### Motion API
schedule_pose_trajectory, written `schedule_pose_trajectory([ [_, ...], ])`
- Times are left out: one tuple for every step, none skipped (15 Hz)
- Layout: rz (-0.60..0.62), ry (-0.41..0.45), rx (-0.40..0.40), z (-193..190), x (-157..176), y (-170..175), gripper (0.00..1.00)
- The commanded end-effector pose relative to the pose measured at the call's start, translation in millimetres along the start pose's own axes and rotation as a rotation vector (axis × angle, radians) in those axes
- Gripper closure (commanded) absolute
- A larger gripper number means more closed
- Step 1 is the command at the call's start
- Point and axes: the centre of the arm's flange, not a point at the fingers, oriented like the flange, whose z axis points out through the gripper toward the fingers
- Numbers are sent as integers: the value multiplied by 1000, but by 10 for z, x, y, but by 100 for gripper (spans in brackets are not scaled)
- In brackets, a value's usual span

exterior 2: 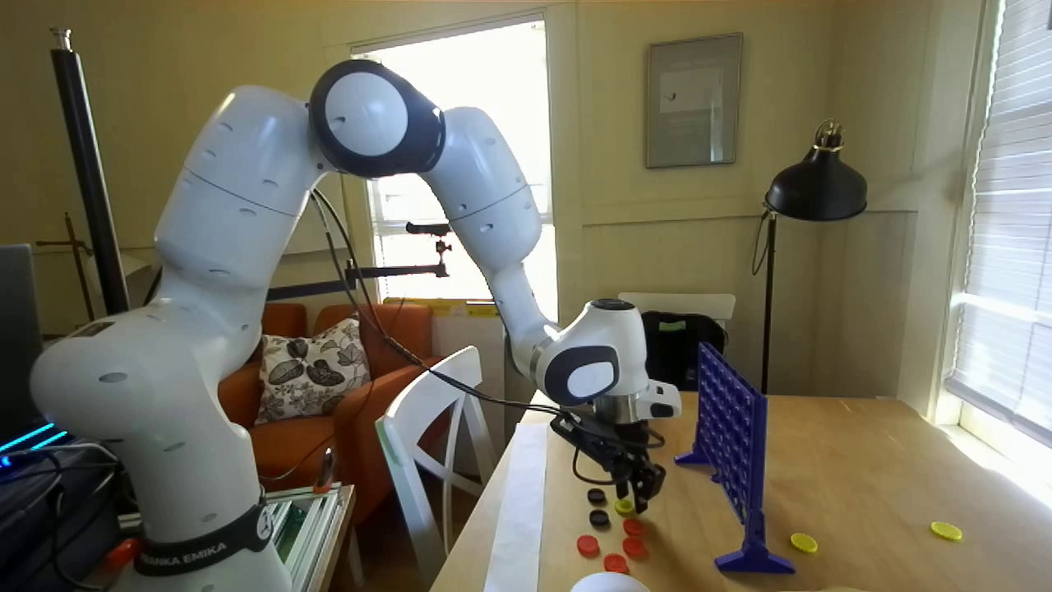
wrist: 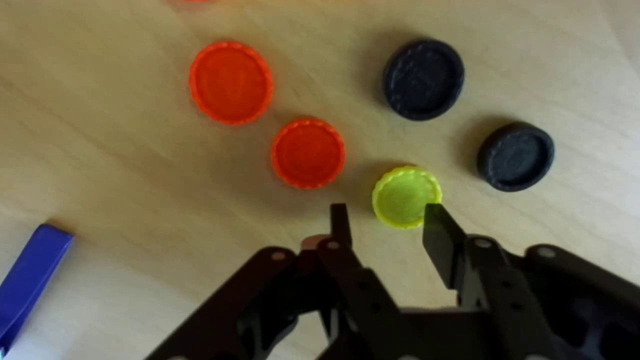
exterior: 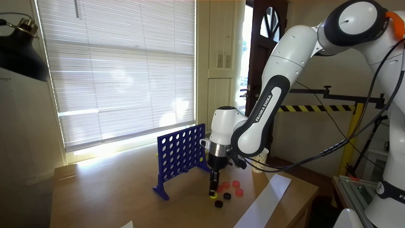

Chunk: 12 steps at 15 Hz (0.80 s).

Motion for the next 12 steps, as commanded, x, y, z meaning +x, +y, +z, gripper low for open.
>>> schedule_pose_trajectory([
  [-1, 0, 5, 45, 59, -9, 25],
  [-4, -4, 7, 57, 61, -13, 19],
  [-6, -6, 12, 64, 61, -20, 11],
  [-8, -9, 14, 73, 62, -26, 4],
  [-11, -13, 16, 83, 61, -33, 0],
  [-12, -15, 17, 94, 59, -39, 0],
  [-14, -17, 18, 103, 57, -46, 0],
  [-16, -20, 19, 112, 54, -53, 0],
  [-18, -22, 19, 122, 51, -57, 0],
  [-19, -23, 20, 129, 48, -59, 22],
  [-19, -23, 21, 134, 46, -62, 28],
  [-20, -24, 21, 138, 44, -65, 34],
])
